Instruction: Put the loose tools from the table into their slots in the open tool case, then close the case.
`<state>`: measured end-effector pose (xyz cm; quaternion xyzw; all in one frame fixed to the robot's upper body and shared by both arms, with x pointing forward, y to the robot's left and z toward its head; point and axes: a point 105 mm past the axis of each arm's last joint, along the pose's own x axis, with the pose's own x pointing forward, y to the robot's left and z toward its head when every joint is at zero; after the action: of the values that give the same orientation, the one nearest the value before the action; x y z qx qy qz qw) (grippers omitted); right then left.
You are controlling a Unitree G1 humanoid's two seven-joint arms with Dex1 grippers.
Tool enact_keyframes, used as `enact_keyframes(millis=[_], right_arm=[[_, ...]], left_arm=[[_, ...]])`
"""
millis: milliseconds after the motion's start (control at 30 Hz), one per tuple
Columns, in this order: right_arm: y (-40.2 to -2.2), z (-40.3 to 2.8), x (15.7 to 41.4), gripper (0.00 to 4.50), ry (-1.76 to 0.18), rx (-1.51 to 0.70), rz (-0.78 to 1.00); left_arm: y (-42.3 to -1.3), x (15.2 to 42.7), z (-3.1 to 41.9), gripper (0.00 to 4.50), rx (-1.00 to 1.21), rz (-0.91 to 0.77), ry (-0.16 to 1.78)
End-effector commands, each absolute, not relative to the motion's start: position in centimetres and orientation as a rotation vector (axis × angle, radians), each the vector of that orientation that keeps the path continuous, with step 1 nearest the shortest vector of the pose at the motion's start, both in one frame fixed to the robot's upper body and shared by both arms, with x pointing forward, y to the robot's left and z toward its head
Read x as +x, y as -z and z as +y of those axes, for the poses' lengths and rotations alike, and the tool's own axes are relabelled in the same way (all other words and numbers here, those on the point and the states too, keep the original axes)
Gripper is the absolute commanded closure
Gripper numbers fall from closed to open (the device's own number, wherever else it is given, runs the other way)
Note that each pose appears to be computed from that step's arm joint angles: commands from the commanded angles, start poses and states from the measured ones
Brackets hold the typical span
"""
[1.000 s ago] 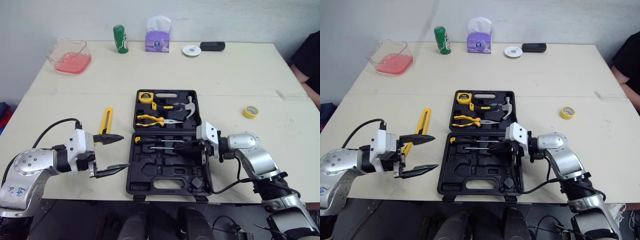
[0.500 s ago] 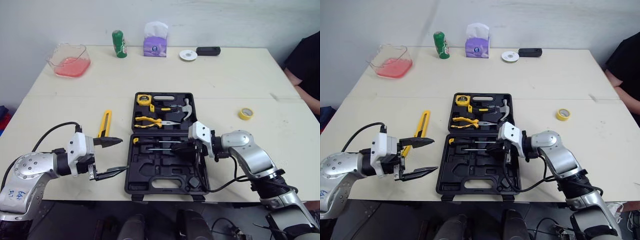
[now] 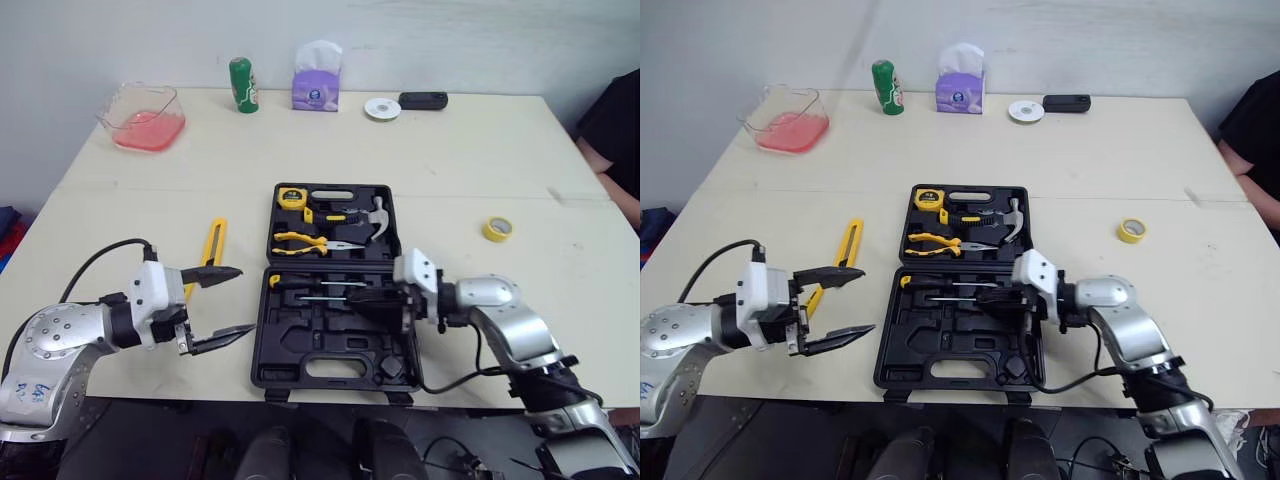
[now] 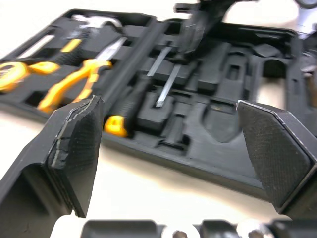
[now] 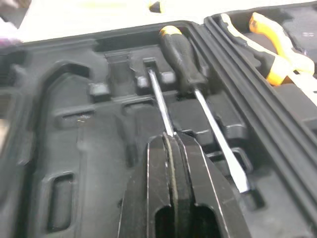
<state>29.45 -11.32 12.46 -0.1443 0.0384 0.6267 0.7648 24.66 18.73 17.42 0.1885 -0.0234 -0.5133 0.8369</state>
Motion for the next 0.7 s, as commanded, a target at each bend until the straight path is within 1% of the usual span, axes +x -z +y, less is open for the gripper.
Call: enact_keyframes(millis=[33,133,167,233,333,367,400,467,567,633,700], right_arm=[[-15.6,-13.6,29.4,4.48,-1.349,-0.377,-0.051],[-17.3,-16.2,30.1,4.48,-1.245,-0.354,-0.077],[-17.7,-18.0,30.0,4.18,-1.185,-0.382,-0.076],[-17.9,-19.9,29.7,3.52,-1.127,-0.424,-0.071],[-18.7,-23.3,29.6,1.99,-0.96,-0.45,-0.112],[-18.4,-24.9,29.3,1.55,-0.897,-0.481,-0.097],[-18.1,-26.1,29.0,0.96,-0.848,-0.519,-0.089],[-17.7,-27.8,28.5,0.02,-0.778,-0.566,-0.086],[-17.0,-31.7,27.7,0.02,-0.592,-0.562,-0.074],[-16.3,-35.4,26.7,0.02,-0.407,-0.546,-0.066],[-15.5,-37.8,25.7,0.02,-0.292,-0.553,-0.049]], left_arm=[[-18.5,24.5,19.5,0.0,0.416,-0.077,1.063],[-18.6,24.8,21.0,0.0,0.427,-0.06,1.012],[-18.6,24.8,22.3,0.0,0.423,-0.048,0.956],[-18.6,24.8,23.8,0.0,0.417,-0.036,0.895],[-17.8,24.5,26.6,0.0,0.386,0.001,0.764],[-17.4,24.3,28.0,0.0,0.372,0.004,0.69],[-17.2,24.2,29.3,0.0,0.37,-0.001,0.619],[-16.8,23.8,31.0,0.0,0.359,-0.01,0.528],[-16.6,23.0,33.9,0.0,0.38,-0.044,0.354],[-16.3,22.0,36.2,0.0,0.356,-0.059,0.213],[-15.6,21.0,37.8,0.0,0.353,-0.039,0.132]])
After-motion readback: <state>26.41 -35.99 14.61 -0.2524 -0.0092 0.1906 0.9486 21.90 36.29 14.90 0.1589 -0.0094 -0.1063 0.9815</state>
